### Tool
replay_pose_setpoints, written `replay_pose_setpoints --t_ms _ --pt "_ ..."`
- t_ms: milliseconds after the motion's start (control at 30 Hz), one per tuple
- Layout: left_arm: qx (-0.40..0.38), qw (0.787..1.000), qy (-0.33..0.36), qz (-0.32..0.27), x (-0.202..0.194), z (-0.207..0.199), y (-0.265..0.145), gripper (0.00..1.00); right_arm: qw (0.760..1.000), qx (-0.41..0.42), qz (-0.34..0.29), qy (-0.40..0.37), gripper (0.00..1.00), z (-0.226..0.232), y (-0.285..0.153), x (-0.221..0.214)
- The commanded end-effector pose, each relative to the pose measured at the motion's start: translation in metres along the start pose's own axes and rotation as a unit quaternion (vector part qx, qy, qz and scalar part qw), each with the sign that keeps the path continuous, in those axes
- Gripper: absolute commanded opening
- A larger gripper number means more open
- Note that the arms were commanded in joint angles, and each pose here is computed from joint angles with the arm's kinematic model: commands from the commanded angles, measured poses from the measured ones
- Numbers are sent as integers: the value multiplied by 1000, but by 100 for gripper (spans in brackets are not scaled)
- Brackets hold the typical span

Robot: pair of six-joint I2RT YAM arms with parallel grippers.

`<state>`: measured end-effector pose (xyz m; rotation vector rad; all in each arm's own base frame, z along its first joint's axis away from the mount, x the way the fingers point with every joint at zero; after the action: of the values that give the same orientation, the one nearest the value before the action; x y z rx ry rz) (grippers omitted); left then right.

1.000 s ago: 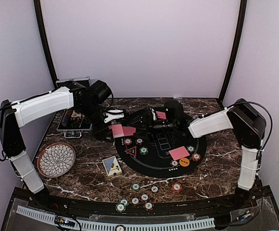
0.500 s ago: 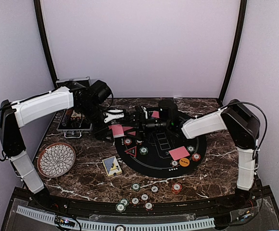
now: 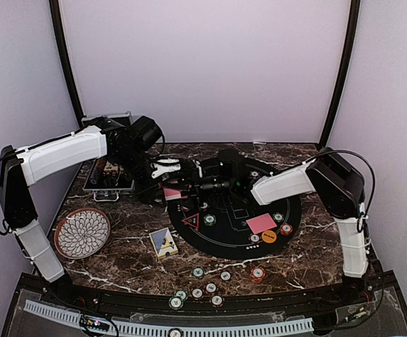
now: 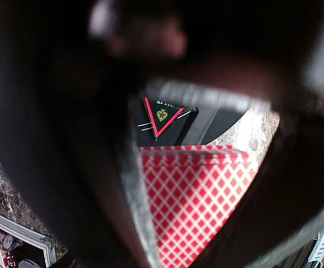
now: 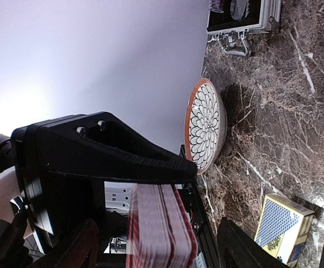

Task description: Distribute texas hold em gaming equipment

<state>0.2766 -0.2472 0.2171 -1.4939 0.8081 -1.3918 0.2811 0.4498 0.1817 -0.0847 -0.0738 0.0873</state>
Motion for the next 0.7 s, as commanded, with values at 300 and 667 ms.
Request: replay_pose_setpoints --t_ms 300,667 --pt "9 1000 8 -26 7 -2 -24 0 1000 -1 10 6 65 -8 22 8" --pt "10 1000 9 -27 8 -2 -26 0 999 -42 -18 20 53 -31 -6 12"
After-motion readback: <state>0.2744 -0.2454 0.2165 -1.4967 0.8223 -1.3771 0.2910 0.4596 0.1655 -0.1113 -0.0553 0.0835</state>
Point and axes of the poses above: each gripper's point midway between its finger pads, its own y axis out along the fingers, its own z axis along the line the jaws close on, x = y × z, the point moved 6 cm from there along -y, back along the fingers, and after that the axes turned 4 degrees about y, right-handed, at the moved point
